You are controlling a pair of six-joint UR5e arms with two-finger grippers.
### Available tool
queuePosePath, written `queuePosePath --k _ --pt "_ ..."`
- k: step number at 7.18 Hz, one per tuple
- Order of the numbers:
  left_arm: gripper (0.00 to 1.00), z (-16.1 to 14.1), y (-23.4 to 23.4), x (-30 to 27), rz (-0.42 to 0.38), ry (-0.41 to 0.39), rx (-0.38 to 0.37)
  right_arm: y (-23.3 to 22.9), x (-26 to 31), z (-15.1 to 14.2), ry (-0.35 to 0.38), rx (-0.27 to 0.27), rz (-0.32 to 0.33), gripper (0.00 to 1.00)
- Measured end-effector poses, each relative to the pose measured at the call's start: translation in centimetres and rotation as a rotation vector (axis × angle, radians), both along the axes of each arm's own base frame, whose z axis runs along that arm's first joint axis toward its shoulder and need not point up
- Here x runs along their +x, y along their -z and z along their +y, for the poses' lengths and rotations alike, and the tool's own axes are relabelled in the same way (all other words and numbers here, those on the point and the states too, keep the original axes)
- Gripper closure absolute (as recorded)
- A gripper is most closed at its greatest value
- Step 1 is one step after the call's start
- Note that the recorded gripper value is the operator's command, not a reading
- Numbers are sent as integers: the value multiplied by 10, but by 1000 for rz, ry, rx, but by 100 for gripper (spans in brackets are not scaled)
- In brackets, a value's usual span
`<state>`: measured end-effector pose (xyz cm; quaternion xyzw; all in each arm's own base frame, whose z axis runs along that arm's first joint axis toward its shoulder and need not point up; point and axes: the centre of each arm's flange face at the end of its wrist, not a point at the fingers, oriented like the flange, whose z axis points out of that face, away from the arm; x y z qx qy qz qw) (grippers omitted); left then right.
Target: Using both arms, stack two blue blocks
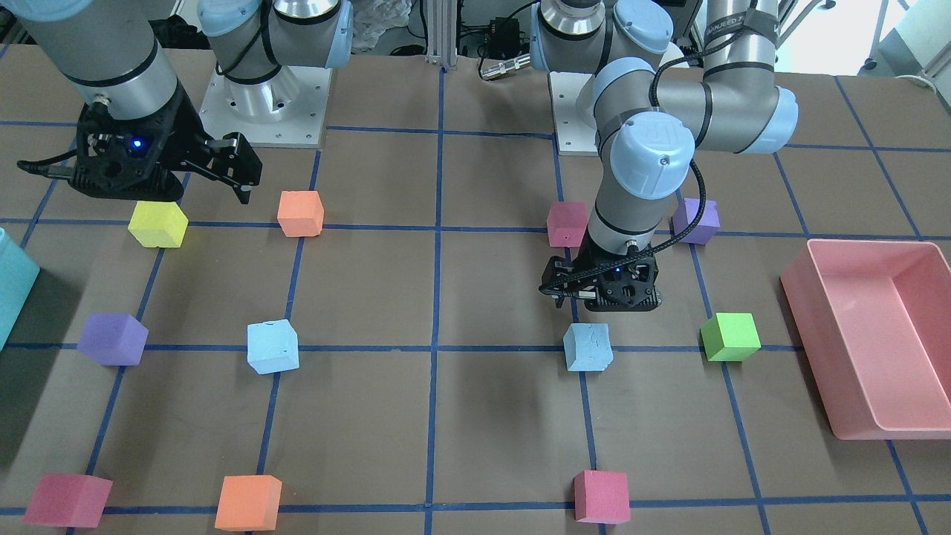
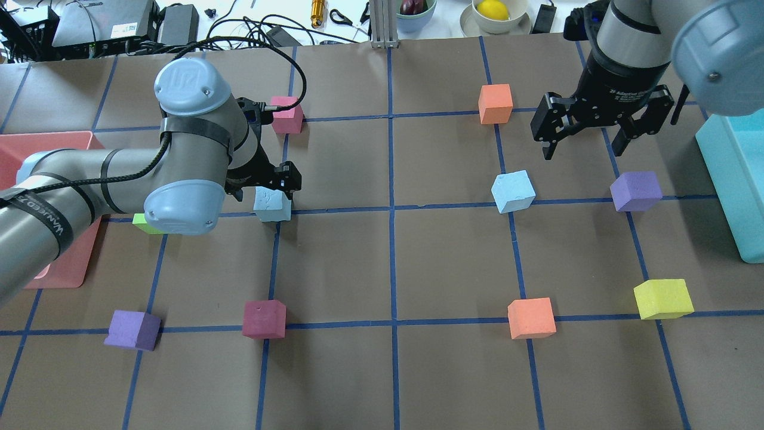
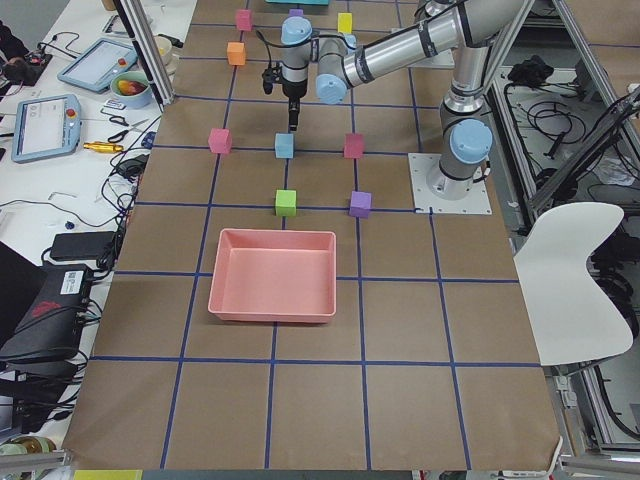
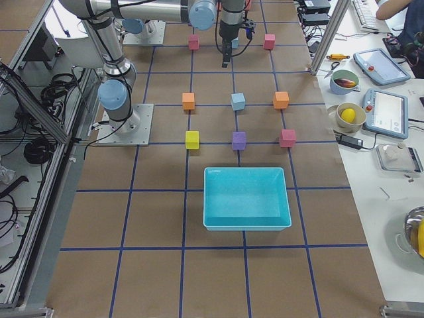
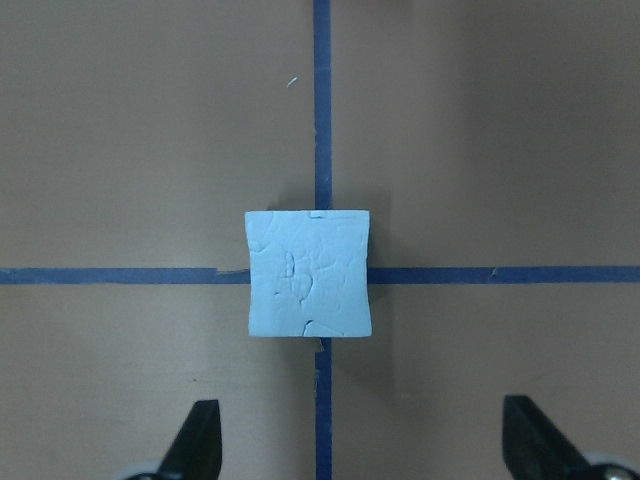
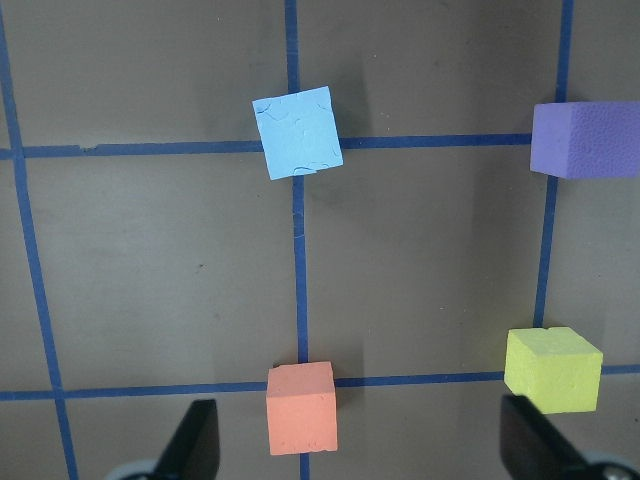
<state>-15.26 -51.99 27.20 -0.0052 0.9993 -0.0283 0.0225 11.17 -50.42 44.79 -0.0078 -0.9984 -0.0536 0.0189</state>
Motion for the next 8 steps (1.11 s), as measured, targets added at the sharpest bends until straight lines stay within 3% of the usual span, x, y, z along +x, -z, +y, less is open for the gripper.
queuePosePath --k 1,4,6,8 --pt "0 -5 14 2 -17 -1 2 32 -1 -23 3 24 -5 0" --pt "0 -16 53 1 -21 17 27 120 0 -82 -35 4 -8 0" --pt "0 -21 74 1 -27 33 40 162 4 -91 -83 -17 -12 0" --pt "0 -26 86 1 -29 37 29 205 5 -82 -119 -51 -13 0"
